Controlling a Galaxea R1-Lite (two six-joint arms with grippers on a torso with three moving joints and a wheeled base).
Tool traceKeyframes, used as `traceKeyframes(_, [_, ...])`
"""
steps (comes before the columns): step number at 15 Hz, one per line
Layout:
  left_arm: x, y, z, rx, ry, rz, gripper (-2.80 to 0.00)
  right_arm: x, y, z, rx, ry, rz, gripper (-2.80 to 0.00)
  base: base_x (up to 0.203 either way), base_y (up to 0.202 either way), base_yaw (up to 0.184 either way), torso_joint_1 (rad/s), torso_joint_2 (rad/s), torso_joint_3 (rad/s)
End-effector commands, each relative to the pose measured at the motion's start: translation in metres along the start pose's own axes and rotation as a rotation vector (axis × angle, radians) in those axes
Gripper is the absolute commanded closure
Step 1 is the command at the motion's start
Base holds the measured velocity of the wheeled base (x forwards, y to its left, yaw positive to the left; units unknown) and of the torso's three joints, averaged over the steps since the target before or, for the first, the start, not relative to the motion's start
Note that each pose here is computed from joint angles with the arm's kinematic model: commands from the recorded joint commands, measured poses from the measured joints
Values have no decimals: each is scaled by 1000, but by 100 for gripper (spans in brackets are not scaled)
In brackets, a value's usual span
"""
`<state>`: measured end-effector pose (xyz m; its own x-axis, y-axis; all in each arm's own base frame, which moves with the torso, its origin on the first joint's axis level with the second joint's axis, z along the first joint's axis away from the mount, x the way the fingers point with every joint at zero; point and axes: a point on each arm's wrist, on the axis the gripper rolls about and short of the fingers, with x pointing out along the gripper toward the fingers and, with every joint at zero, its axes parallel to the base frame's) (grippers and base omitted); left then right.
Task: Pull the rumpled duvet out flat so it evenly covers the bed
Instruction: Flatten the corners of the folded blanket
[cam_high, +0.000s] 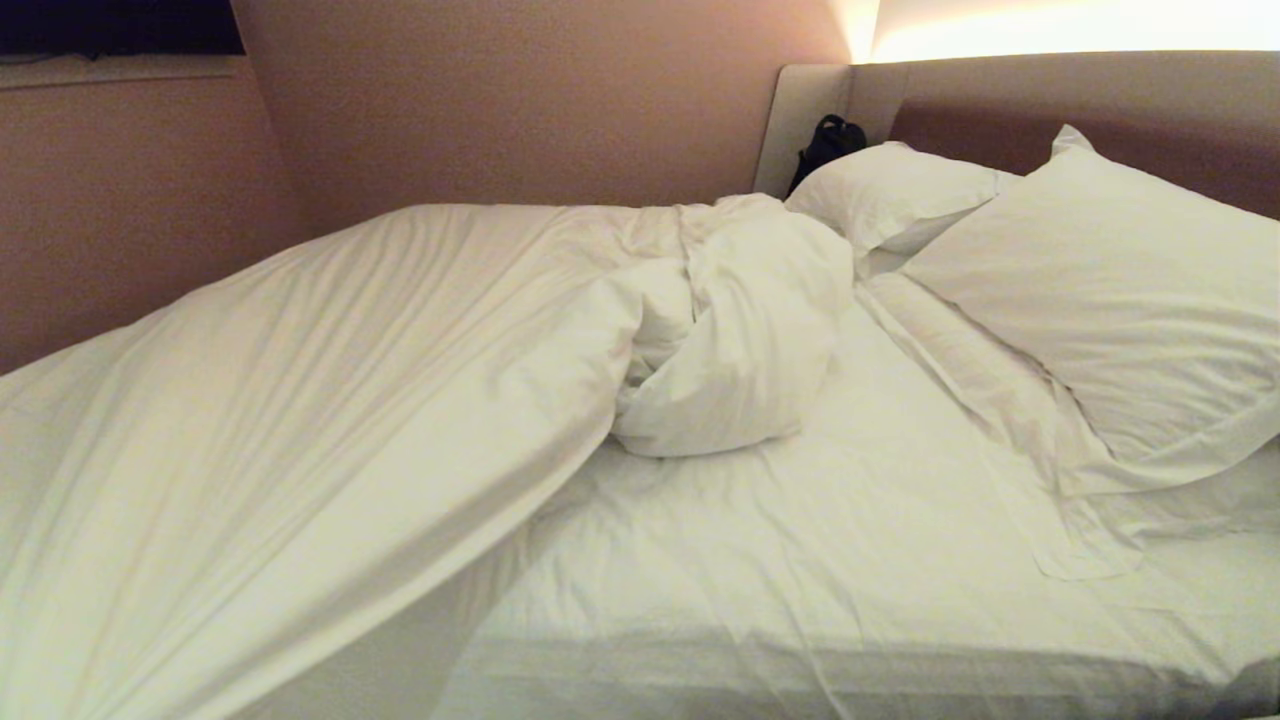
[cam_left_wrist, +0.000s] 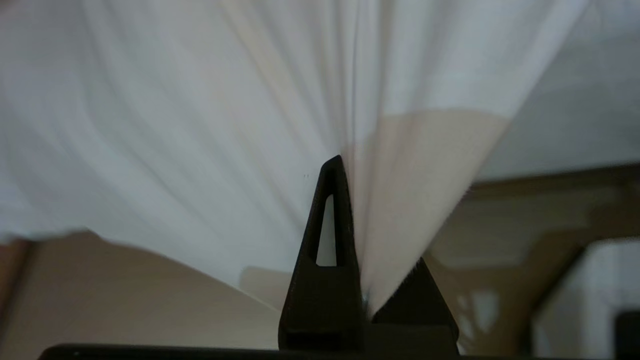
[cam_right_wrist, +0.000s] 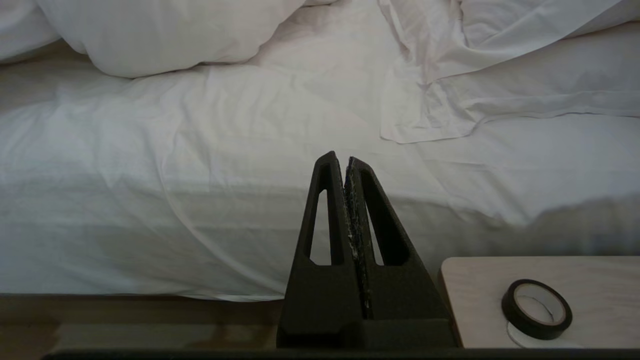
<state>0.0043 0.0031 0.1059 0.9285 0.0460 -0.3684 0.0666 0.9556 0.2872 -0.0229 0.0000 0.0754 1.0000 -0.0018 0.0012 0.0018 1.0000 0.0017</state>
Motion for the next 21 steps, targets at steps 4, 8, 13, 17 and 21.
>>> traceKeyframes(4, [-8, -2, -10, -90, -44, -26, 0, 0, 0, 0, 0, 1, 0, 0, 0, 0, 0, 0, 0, 0])
traceKeyframes(8, [-6, -3, -12, -97, -35, -29, -280, 0, 0, 0, 0, 1, 0, 0, 0, 0, 0, 0, 0, 0])
traceKeyframes(13, [-9, -2, -7, -146, -61, -40, -280, 0, 0, 0, 0, 1, 0, 0, 0, 0, 0, -5, -1, 4])
traceKeyframes(17, [-10, -1, -6, -211, -86, -25, -280, 0, 0, 0, 0, 1, -1, 0, 0, 0, 0, 0, 0, 0])
traceKeyframes(21, [-9, 1, -7, -371, -86, 59, -280, 0, 0, 0, 0, 1, 0, 0, 0, 0, 0, 0, 0, 0])
